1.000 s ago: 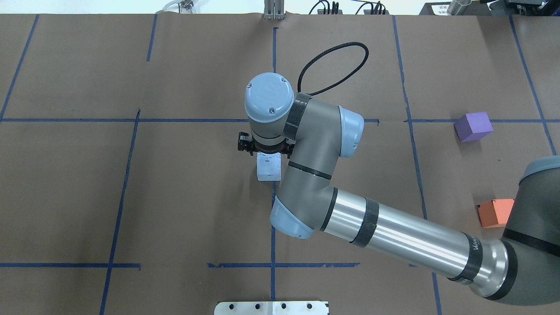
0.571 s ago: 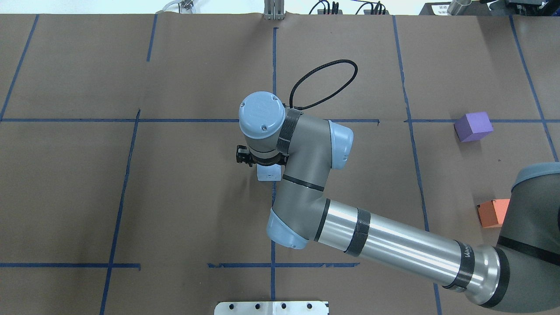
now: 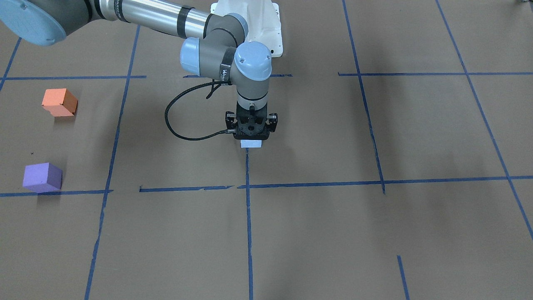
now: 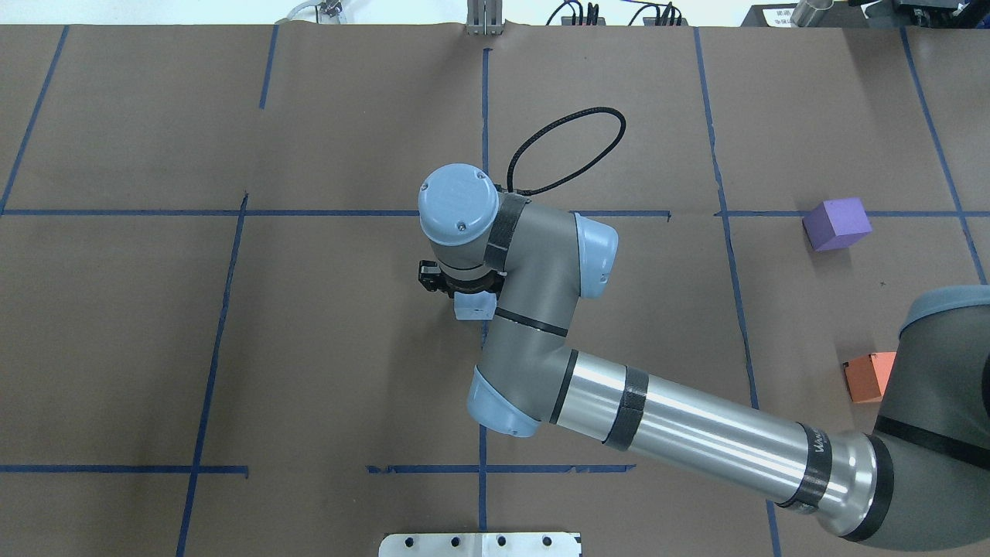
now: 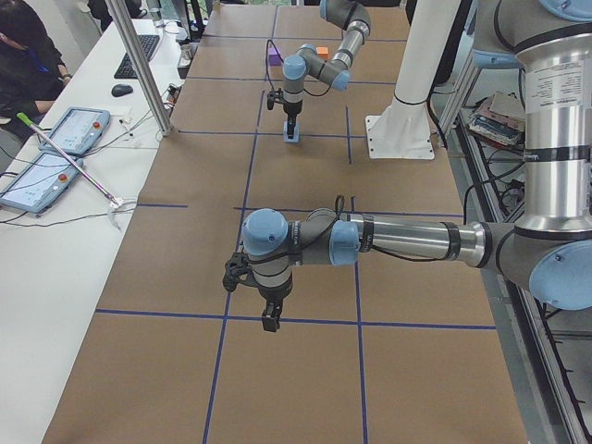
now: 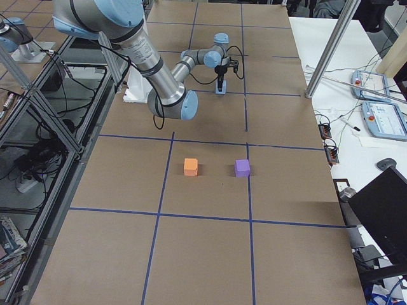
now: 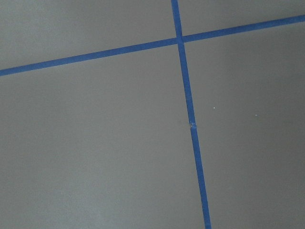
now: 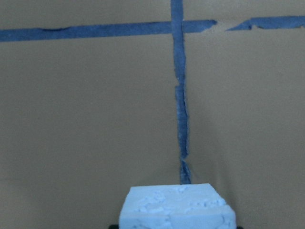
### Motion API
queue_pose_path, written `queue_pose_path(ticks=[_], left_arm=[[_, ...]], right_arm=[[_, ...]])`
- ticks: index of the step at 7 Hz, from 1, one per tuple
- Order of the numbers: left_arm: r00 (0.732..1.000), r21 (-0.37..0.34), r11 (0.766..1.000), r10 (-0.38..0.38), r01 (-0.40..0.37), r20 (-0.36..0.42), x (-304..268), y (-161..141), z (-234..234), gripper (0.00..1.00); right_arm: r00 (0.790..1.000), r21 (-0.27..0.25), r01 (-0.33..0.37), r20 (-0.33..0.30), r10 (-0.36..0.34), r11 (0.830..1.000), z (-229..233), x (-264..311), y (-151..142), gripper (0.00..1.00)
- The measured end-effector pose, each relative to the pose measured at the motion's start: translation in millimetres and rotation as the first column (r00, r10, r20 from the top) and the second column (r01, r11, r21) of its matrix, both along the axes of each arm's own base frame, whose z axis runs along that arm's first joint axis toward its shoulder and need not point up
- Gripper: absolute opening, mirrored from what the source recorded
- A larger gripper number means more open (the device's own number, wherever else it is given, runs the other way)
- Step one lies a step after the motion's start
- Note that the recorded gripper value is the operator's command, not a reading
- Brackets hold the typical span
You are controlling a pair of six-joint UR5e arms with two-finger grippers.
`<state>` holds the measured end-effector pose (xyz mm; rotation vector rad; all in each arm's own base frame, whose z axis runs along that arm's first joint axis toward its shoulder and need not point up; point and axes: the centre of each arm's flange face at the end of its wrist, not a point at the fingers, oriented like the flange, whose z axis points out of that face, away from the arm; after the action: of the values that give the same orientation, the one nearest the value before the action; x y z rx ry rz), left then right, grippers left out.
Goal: Place blue block between orange and purple blocks
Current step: 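Carry the light blue cube with the right gripper between purple and orange cubes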
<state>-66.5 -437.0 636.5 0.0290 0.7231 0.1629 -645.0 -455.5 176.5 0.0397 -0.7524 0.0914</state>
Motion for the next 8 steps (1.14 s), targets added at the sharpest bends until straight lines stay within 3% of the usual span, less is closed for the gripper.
queue_pose_path(ticks=[3,5,7,8], left_arm=[[1.000,0.000,1.000,0.000,0.000,0.000,0.2,0.2,0.1,1.00],[1.000,0.002,1.000,0.001,-0.001,0.000,0.2,-0.1,-0.8,1.00],[1.000,0.004,1.000,0.001,-0.001,0.000,0.2,-0.2,-1.9,1.00],[1.000,0.004,1.000,0.001,-0.001,0.000,0.2,-0.2,-2.0,1.00]], right_arm=[[1.000,-0.012,-0.003,0.003,0.003,1.000,23.5,60.1,-38.5,0.35],[0.996,0.050,0.071,-0.051,-0.068,0.996,83.2,159.6,-44.1,0.35],[0.986,0.107,0.144,-0.105,-0.133,0.984,159.7,264.4,-30.3,0.35],[0.985,0.120,0.151,-0.103,-0.139,0.981,203.8,312.7,-22.4,0.35]])
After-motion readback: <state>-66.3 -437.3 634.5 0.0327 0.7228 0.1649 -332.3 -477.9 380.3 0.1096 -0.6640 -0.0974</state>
